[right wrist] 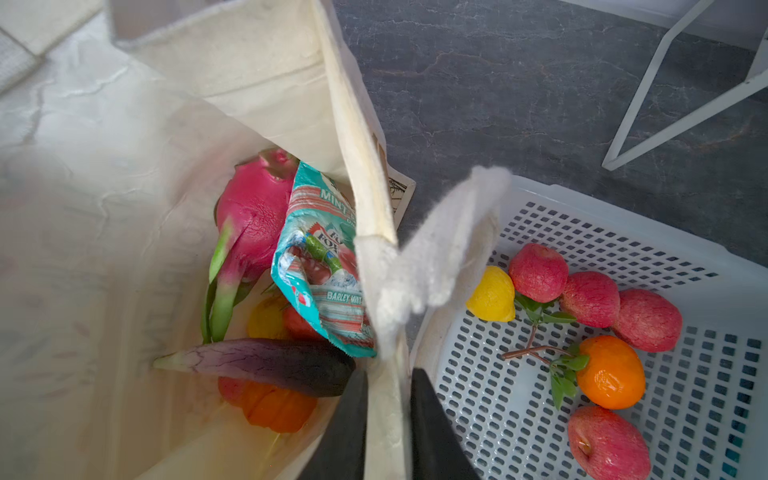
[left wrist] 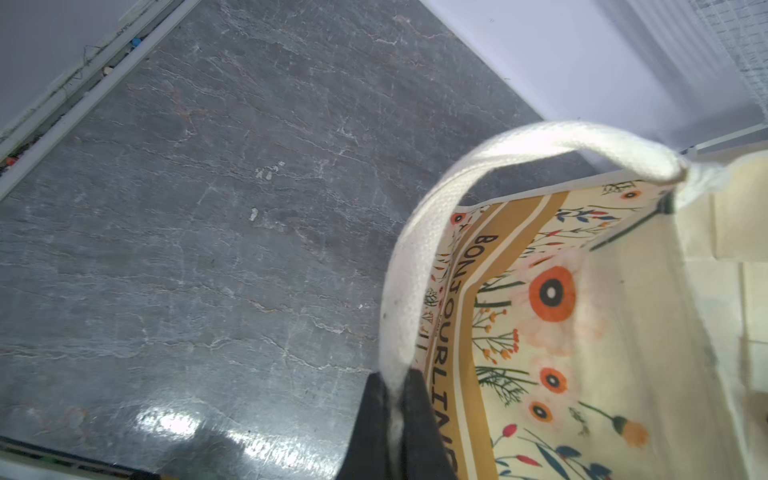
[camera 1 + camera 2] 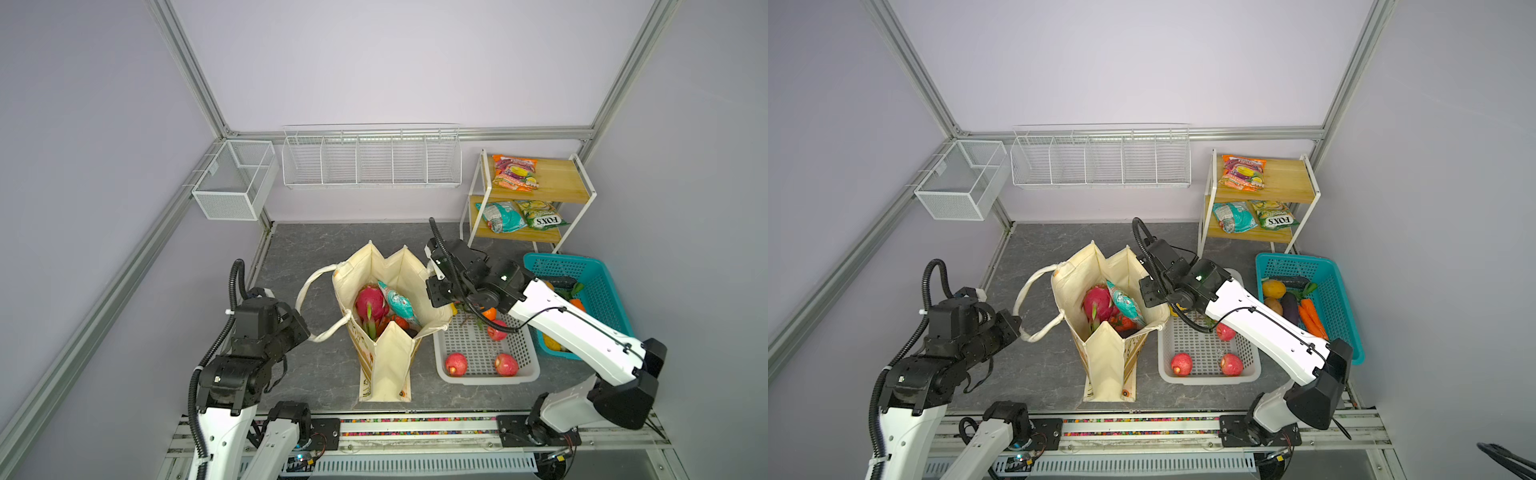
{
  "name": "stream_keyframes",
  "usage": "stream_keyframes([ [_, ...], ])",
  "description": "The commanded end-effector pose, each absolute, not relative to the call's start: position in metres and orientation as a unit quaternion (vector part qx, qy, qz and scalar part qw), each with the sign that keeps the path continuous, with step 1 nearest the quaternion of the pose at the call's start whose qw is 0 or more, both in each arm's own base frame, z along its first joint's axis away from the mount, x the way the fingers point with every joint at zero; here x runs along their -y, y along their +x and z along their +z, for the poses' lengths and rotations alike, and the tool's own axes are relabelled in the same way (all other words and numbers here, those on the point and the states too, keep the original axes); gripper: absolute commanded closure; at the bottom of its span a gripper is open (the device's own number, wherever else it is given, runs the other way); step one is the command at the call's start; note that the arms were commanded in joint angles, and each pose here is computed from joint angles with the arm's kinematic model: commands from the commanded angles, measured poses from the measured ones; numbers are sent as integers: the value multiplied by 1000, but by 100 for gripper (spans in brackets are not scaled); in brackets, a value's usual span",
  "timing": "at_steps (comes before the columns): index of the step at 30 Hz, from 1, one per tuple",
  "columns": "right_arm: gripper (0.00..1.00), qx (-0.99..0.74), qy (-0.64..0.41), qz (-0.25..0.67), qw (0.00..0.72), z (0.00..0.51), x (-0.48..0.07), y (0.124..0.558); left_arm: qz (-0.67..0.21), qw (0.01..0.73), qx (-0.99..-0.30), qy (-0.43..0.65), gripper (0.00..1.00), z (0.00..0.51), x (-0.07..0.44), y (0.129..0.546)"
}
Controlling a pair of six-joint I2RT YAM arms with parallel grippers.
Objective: Place the food into the grocery bag and tie it
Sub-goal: 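Pull the left handle outward while the right gripper draws its handle toward the basket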
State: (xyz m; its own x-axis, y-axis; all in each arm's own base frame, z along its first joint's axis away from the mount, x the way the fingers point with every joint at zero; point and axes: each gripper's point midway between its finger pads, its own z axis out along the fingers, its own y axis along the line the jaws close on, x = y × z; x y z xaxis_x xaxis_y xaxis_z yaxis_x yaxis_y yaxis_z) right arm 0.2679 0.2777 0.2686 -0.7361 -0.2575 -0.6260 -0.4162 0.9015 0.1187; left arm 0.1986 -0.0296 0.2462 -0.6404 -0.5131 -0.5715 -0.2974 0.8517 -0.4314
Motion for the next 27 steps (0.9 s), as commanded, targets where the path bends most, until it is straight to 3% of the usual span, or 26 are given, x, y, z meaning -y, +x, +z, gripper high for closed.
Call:
stream_keyframes([
  [1,71,-915,-179,150,330,287,-278,264,-104,356,-902,-222,100,246,16,196],
  [9,50,-898,-155,156,382,335,-259,263,-90,348,-906,-222,100,244,12,211],
  [15,40,-889,-104,134,425,366,-212,257,-87,332,-910,-234,100,237,3,220],
  [21,38,-912,-45,159,376,323,-178,261,-84,318,-912,-246,100,231,-10,223],
  [27,39,-918,-20,246,310,267,-196,267,-76,303,-917,-248,100,223,-17,225],
])
